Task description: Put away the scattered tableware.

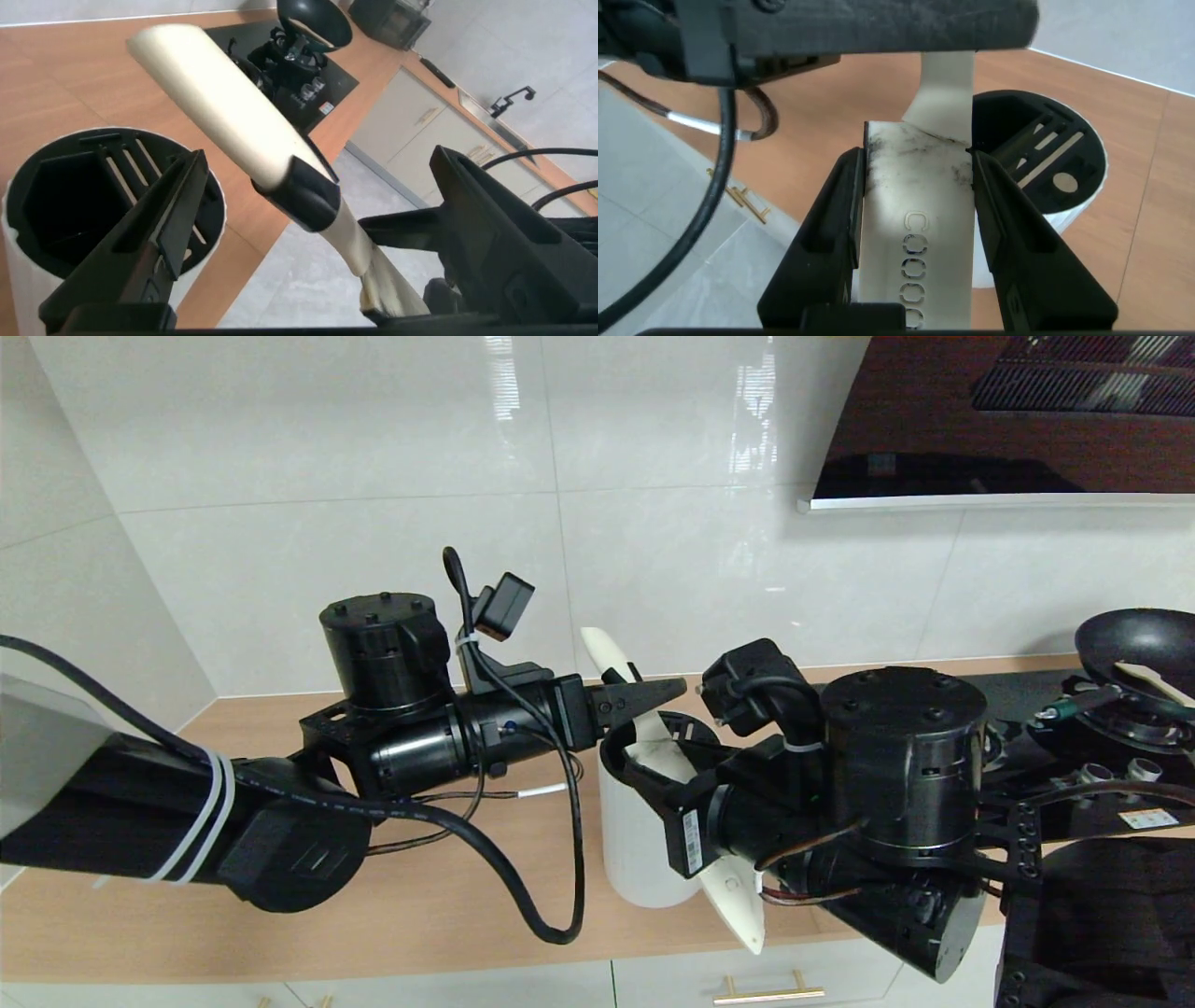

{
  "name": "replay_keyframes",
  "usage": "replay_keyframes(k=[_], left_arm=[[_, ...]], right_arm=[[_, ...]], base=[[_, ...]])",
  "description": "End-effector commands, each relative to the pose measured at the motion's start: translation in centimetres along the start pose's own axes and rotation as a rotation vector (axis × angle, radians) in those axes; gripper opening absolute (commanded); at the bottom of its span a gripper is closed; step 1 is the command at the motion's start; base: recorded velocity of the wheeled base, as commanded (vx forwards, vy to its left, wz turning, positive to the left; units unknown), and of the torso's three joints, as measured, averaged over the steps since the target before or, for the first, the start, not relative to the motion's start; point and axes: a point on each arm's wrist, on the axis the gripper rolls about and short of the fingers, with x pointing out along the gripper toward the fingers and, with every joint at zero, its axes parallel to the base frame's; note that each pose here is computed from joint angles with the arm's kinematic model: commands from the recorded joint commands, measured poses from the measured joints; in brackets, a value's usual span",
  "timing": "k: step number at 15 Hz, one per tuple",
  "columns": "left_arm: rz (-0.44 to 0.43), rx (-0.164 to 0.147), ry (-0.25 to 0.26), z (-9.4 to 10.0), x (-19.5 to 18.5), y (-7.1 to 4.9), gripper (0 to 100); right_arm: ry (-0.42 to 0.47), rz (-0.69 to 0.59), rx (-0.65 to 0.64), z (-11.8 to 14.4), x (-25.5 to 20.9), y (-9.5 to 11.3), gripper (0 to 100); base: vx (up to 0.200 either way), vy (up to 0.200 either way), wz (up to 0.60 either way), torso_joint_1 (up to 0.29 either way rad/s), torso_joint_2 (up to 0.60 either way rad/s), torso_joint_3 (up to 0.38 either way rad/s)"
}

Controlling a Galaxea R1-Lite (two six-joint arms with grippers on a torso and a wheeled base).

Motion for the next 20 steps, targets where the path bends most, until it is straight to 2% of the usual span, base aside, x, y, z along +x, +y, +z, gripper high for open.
replay_keyframes(k=[1,2,3,14,15,20], left_arm=[[-0.002,0.003,-0.006,0.2,0.1,-0.1,100],[0.000,0.002,-0.005,0.1,0.1,0.0,100],[0.000,0.002,-0.005,0.1,0.1,0.0,0],[-0.002,0.006,-0.013,0.3,0.1,-0.1,0],[-0.001,0.006,-0.014,0.3,0.1,-0.1,0],[-0.006,0.020,-0.038,0.9,-0.3,-0.5,0]], right_arm=[[0.005,0.007,-0.001,-0.2,0.0,0.2,0],[0.005,0.007,-0.003,-0.2,0.0,0.2,0],[0.007,0.006,-0.003,-0.2,0.0,0.2,0],[0.007,0.005,-0.002,-0.3,0.0,0.2,0],[0.008,0.003,-0.002,-0.3,0.0,0.2,100],[-0.047,-0.008,0.013,1.2,-1.0,-0.3,100]], base=[[0.000,0.000,0.00,0.000,0.00,0.000],[0.000,0.000,0.00,0.000,0.00,0.000],[0.000,0.000,0.00,0.000,0.00,0.000],[0.000,0.000,0.00,0.000,0.00,0.000],[0.000,0.000,0.00,0.000,0.00,0.000],[0.000,0.000,0.00,0.000,0.00,0.000]])
